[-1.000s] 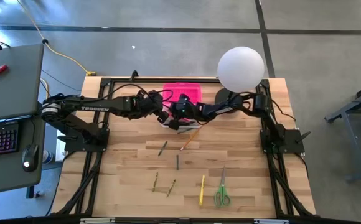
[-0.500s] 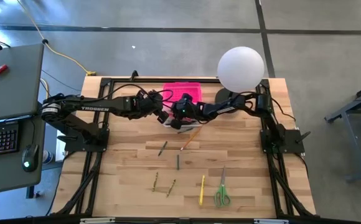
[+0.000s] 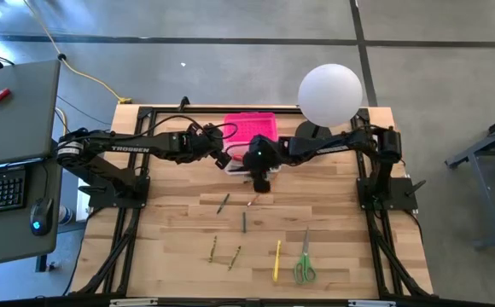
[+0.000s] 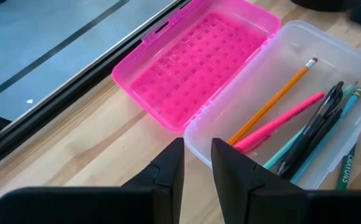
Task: Pick & place school supplies into a supply box
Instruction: Put the orange pencil into the transparent supply box
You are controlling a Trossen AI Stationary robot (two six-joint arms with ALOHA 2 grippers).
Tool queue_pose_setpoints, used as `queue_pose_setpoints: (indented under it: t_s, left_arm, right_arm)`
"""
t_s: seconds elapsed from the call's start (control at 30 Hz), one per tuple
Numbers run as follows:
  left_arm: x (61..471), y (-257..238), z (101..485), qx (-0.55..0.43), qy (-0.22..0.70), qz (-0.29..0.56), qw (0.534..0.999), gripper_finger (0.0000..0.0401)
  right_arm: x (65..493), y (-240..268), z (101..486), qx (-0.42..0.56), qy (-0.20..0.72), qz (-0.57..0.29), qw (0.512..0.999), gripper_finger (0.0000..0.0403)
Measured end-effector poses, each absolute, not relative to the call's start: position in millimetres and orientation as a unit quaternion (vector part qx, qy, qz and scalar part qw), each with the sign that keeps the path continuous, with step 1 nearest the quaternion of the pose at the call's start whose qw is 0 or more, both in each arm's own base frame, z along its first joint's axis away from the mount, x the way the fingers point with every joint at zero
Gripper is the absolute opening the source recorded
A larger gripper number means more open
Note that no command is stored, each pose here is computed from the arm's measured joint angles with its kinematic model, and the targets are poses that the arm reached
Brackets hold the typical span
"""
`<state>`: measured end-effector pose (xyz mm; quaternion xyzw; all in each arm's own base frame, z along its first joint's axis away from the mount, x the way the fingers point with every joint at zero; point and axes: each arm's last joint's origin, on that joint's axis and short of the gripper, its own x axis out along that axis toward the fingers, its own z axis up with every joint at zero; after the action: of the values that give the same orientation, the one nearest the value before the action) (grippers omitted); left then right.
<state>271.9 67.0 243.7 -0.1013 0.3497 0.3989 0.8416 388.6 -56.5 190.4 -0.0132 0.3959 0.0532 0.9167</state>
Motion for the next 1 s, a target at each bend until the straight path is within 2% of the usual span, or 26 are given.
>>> queue_pose_setpoints:
  t_s: [0.1, 0.3, 0.43, 0.57, 0.8, 1.0]
  left_arm:
    - [271.3, 66.8, 243.2, -0.101, 0.354, 0.398, 0.84, 0.0113]
    - [270.9, 66.7, 242.8, -0.1, 0.357, 0.398, 0.839, 0.0113]
    - [271.1, 66.7, 242.9, -0.102, 0.355, 0.398, 0.84, 0.0113]
    - [271.0, 66.7, 242.9, -0.102, 0.356, 0.397, 0.84, 0.0113]
    - [271.1, 66.6, 242.9, -0.103, 0.356, 0.397, 0.84, 0.0113]
    - [271.1, 66.6, 242.9, -0.103, 0.355, 0.397, 0.84, 0.0113]
  right_arm:
    - [382.0, -39.6, 176.8, 0.008, 0.41, 0.119, 0.904, 0.0092]
    - [365.9, -13.4, 146.0, -0.028, 0.42, 0.161, 0.893, 0.0088]
    - [363.0, -7.7, 135.7, -0.084, 0.365, 0.147, 0.915, 0.0087]
    - [362.8, -8.5, 134.2, -0.1, 0.33, 0.138, 0.929, 0.009]
    - [350.4, -8.9, 120.6, -0.117, 0.351, 0.167, 0.914, 0.0092]
    - [348.2, -14.6, 118.1, -0.148, 0.352, 0.152, 0.912, 0.009]
